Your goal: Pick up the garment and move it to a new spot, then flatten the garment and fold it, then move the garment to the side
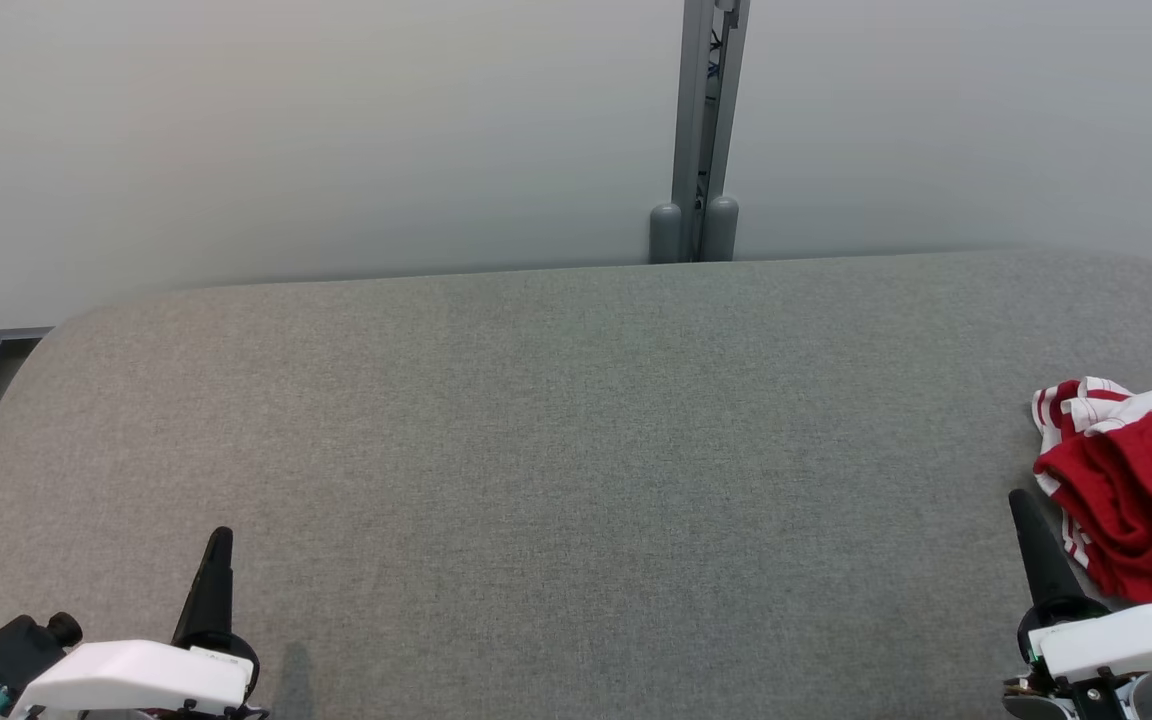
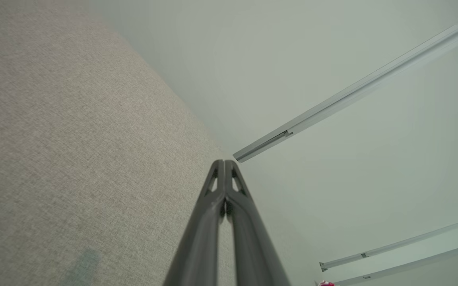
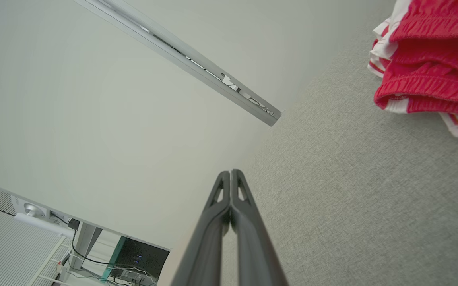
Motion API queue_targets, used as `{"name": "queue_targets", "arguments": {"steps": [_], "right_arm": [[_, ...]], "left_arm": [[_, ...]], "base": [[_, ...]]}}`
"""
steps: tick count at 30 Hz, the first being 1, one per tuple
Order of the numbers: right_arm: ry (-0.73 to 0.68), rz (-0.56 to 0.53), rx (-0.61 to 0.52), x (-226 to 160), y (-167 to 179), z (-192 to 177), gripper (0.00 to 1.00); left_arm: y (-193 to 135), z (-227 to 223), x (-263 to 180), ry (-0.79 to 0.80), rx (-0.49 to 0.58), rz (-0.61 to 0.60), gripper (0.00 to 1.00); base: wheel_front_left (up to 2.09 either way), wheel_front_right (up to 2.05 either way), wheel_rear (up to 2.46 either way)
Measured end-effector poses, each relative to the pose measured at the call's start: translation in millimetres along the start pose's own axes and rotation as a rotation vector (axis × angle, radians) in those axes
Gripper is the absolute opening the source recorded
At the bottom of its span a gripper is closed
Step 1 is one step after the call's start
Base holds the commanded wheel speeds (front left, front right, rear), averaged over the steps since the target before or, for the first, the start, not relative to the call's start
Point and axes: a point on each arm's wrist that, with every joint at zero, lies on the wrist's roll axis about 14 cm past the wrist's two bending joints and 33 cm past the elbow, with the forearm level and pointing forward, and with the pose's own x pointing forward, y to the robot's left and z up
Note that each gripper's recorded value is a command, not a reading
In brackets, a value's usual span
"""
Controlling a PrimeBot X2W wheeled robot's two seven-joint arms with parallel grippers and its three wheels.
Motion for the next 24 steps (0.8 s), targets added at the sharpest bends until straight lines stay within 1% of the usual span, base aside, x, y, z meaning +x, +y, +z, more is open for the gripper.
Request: {"name": "queue_targets", "arguments": {"steps": [24], "right_arm": [[-0.017,0.001,0.233,8,-2,6,0.0]], "left_arm": [[-11,4,12,-0.002,-0.25,-0.051,0.0]], "base": [[0.0,0.0,0.0]]}}
